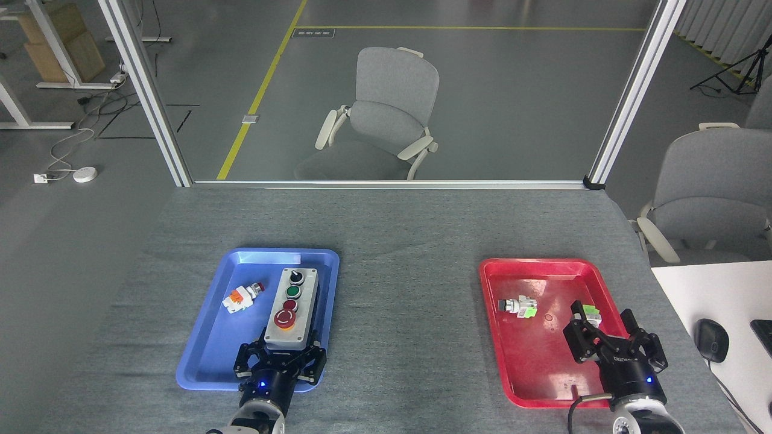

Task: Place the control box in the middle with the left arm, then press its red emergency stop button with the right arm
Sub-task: 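Close the left gripper on the near end of the control box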

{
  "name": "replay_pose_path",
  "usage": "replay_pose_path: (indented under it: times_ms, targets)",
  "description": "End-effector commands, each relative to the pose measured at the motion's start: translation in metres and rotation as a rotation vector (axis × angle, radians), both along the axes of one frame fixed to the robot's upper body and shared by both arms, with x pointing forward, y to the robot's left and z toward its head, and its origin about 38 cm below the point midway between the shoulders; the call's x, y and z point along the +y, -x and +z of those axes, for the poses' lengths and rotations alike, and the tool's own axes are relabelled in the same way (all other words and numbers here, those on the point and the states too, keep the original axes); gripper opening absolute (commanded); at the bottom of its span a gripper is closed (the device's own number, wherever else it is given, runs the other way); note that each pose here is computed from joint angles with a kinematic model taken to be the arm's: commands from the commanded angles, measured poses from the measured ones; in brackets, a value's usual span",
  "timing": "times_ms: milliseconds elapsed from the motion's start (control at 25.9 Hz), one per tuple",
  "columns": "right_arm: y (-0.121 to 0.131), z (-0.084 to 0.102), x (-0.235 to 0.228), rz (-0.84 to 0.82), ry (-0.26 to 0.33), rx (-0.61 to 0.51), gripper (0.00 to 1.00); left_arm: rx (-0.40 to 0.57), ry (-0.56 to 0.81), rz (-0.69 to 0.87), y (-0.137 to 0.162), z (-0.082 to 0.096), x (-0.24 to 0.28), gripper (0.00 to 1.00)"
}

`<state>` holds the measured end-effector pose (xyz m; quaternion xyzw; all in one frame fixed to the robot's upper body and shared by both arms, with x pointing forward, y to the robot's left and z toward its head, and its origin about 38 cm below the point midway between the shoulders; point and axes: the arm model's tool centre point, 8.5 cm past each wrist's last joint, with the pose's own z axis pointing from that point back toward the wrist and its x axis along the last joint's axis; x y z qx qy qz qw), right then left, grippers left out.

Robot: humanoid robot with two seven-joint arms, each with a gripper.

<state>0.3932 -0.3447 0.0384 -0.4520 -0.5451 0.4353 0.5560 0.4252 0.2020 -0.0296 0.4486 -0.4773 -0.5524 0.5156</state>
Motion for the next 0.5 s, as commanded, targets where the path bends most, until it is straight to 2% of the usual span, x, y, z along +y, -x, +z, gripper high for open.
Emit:
replay_pose_path:
  times_ms: [0, 116, 193, 309, 463]
  targets:
    - [-0.0001, 0.0002, 0.0005, 0.0, 0.0, -0.002, 1.0, 0.025, 0.002, 0.006, -0.0056, -0.0053, -0.0013, 0.98]
    - [0.0, -0.0003, 0.0004, -0.001, 0.0, -0.001, 1.0, 0.03, 0.003, 0.016, -0.0076, -0.0088, 0.0018, 0.94]
    - [0.0001, -0.0006, -0.0004, -0.003, 0.0, 0.001, 1.0, 0.027, 0.018, 0.024, -0.009, -0.0089, 0.0036, 0.78]
    - [0.0001, -0.0008, 0.0002, -0.003, -0.002, 0.001, 1.0, 0.0, 0.039, 0.029, -0.0096, -0.0067, 0.004, 0.46]
    - [0.0001, -0.0006, -0.0008, -0.006, -0.001, 0.001, 1.0, -0.01, 0.043, 0.029, -0.0092, -0.0063, 0.0054, 0.26]
